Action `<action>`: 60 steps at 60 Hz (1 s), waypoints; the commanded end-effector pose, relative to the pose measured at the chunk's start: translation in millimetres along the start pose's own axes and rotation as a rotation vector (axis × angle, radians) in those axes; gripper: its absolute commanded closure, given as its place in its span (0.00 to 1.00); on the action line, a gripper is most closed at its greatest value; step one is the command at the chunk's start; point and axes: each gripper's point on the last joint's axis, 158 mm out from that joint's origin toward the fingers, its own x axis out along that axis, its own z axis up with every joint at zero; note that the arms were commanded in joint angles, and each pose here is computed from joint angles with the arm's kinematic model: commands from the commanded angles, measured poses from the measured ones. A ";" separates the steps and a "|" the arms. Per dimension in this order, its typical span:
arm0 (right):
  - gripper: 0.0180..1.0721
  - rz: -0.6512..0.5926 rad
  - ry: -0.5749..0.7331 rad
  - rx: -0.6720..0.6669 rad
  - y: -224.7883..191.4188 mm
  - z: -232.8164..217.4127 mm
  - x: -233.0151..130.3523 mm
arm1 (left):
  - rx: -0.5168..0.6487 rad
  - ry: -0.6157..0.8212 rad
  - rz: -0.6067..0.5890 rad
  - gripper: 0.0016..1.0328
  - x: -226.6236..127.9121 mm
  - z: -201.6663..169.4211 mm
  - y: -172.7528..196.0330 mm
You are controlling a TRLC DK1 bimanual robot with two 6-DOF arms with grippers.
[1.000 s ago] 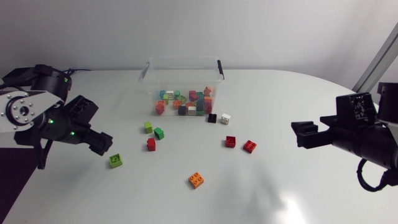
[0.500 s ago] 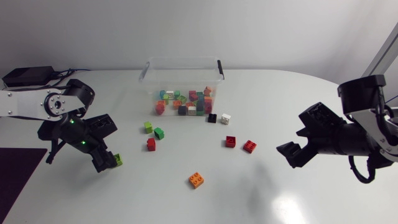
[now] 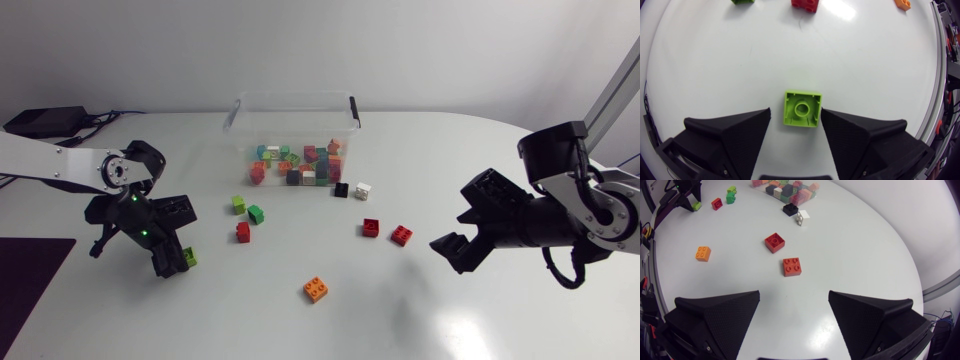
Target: Place the duplo bricks in the container
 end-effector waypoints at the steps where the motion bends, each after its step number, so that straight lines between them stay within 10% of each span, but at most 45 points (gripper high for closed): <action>1: 0.08 -0.002 -0.017 -0.034 -3.4 10.7 3.8 | 0.041 -0.003 -0.019 0.43 5.1 4.3 0.7; 12: 0.11 0.017 -0.002 -0.051 -1.6 11.1 16.3 | 0.070 -0.030 -0.120 0.71 5.6 12.9 -17.0; 60: 0.27 0.196 0.191 -0.116 9.9 10.6 109.9 | 0.087 -0.341 -0.041 0.72 -129.1 79.6 -18.5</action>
